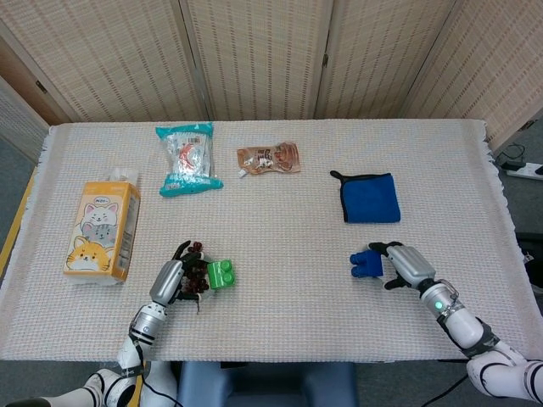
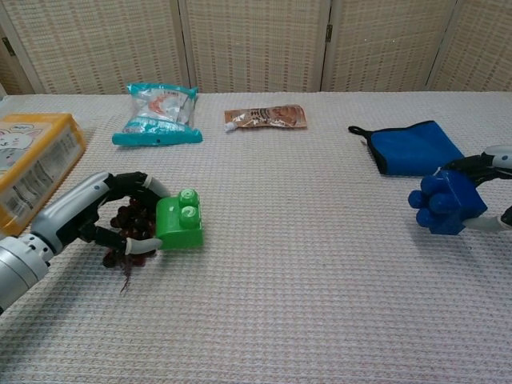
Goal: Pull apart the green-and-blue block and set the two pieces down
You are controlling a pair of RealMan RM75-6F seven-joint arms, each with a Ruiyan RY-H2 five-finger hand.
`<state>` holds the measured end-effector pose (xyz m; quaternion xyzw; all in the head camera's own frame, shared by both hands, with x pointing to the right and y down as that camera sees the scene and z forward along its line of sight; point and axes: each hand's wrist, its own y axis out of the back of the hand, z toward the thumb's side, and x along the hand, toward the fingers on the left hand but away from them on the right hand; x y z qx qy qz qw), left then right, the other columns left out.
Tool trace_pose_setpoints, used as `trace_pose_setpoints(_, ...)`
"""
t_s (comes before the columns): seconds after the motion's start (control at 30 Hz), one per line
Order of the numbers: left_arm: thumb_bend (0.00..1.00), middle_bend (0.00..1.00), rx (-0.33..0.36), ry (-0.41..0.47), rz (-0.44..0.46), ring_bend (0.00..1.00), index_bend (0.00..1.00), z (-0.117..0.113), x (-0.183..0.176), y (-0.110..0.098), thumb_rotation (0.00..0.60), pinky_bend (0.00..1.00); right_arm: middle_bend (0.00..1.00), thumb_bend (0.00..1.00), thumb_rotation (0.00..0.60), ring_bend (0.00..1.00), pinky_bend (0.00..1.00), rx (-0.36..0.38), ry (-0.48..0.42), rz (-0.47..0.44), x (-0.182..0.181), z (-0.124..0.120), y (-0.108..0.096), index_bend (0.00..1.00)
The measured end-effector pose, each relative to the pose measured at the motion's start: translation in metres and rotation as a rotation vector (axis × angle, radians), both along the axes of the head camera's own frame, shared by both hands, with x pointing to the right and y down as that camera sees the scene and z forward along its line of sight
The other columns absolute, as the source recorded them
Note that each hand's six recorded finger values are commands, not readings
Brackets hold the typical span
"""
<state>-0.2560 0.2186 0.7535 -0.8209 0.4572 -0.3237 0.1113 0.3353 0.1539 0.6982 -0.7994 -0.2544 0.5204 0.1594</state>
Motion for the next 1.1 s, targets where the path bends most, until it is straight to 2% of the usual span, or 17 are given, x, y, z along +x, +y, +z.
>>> trace_pose_setpoints(0.07,0.34,0.55,-0.008,0.006,0.012,0.13,0.35,0.001,0.001,0.0,0.6,0.0,0.08,0.41,0.6,0.07,0.13,-0.005,-0.008,0.001,-0.002,-0.001,-0.001,0.19)
trace_pose_setpoints(0.13,0.34,0.36,-0.02,0.008,0.023,0.04,0.2,0.002,0.001,0.0,0.6,0.0,0.01,0.41,0.6,0.01,0.08,-0.006,-0.018,0.005,-0.002,-0.004,-0.003,0.03)
trace_pose_setpoints(0.2,0.33,0.2,-0.025,0.016,0.032,0.0,0.09,0.001,0.001,-0.002,0.6,0.0,0.0,0.41,0.6,0.0,0.04,-0.001,-0.029,0.009,-0.003,-0.008,-0.006,0.0)
trace_pose_setpoints(0.27,0.31,0.06,-0.023,0.022,0.041,0.0,0.03,-0.001,0.002,-0.004,0.6,0.0,0.0,0.41,0.6,0.0,0.01,0.004,-0.035,0.009,-0.002,-0.013,-0.01,0.0)
trace_pose_setpoints(0.33,0.3,0.01,-0.015,0.033,0.046,0.0,0.02,-0.004,0.004,-0.005,0.6,0.0,0.0,0.41,0.6,0.0,0.01,0.01,-0.043,0.012,-0.002,-0.018,-0.012,0.0)
trace_pose_setpoints(0.6,0.29,0.0,0.054,0.083,0.052,0.0,0.02,-0.027,0.012,-0.015,0.6,0.0,0.0,0.41,0.6,0.0,0.0,0.021,-0.093,0.024,0.0,-0.047,-0.019,0.0)
trace_pose_setpoints(0.67,0.29,0.01,0.086,0.084,0.063,0.0,0.02,-0.036,0.012,-0.019,0.6,0.0,0.0,0.41,0.6,0.0,0.0,0.054,-0.11,0.023,0.003,-0.059,-0.021,0.0)
trace_pose_setpoints(0.77,0.29,0.08,0.14,0.062,0.11,0.0,0.03,-0.053,0.007,-0.023,0.6,0.0,0.0,0.41,0.6,0.0,0.0,0.12,-0.112,0.009,0.007,-0.075,-0.021,0.0)
trace_pose_setpoints(0.87,0.29,0.08,0.203,-0.004,0.174,0.0,0.05,-0.069,-0.003,-0.024,0.6,0.0,0.0,0.42,0.6,0.0,0.0,0.218,-0.075,-0.016,0.015,-0.091,-0.018,0.0)
trace_pose_setpoints(0.93,0.29,0.08,0.261,-0.077,0.214,0.0,0.06,-0.081,-0.015,-0.023,0.6,0.0,0.0,0.42,0.6,0.0,0.0,0.275,-0.025,-0.039,0.02,-0.098,-0.013,0.0)
trace_pose_setpoints(0.97,0.29,0.08,0.285,-0.115,0.229,0.0,0.07,-0.087,-0.021,-0.022,0.6,0.0,0.0,0.42,0.6,0.0,0.0,0.329,0.026,-0.059,0.025,-0.104,-0.008,0.0)
trace_pose_setpoints(1.1,0.29,0.08,0.366,-0.35,0.283,0.0,0.08,-0.108,-0.06,-0.014,0.6,0.0,0.0,0.41,0.6,0.0,0.0,0.454,0.181,-0.096,0.036,-0.116,0.005,0.0)
